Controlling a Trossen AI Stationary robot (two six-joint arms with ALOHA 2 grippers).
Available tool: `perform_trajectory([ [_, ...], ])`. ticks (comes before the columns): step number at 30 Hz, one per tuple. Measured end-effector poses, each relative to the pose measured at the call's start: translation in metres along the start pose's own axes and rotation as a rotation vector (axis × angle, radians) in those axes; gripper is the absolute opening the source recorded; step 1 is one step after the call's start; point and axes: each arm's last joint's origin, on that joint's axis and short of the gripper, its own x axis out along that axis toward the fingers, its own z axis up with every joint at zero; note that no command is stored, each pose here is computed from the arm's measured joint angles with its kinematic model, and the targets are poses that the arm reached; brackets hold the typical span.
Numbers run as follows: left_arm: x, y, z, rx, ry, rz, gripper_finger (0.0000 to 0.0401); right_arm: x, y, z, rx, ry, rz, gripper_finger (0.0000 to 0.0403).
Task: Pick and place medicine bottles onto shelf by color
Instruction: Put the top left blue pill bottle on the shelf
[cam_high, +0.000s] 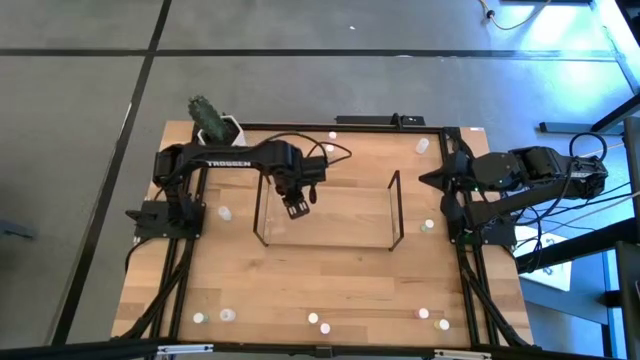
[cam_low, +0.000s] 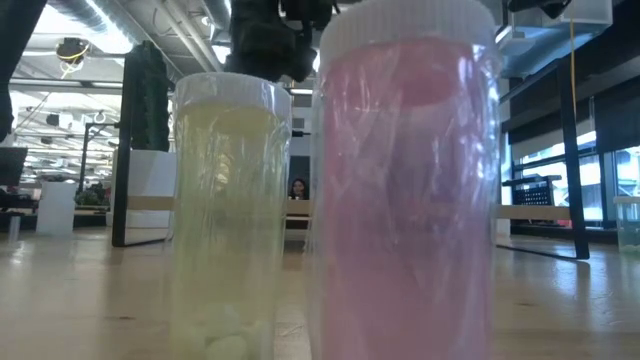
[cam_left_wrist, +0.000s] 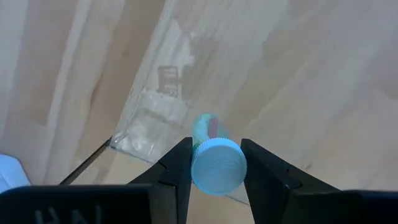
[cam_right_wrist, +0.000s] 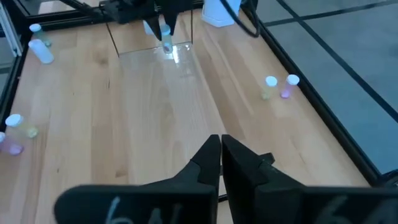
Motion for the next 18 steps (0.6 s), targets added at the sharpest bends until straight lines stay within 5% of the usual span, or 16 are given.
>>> perform_trajectory([
  [6,0.013,0.006,0.004,-0.014,-0.026,-0.002,0.0111,0.000,0.000,0.000,-0.001,0.000,0.000,0.0018],
  [18,0.019,0.026,0.009,0.190,-0.022,-0.004,0.0111,0.000,0.000,0.000,-0.001,0.000,0.000,0.0018],
])
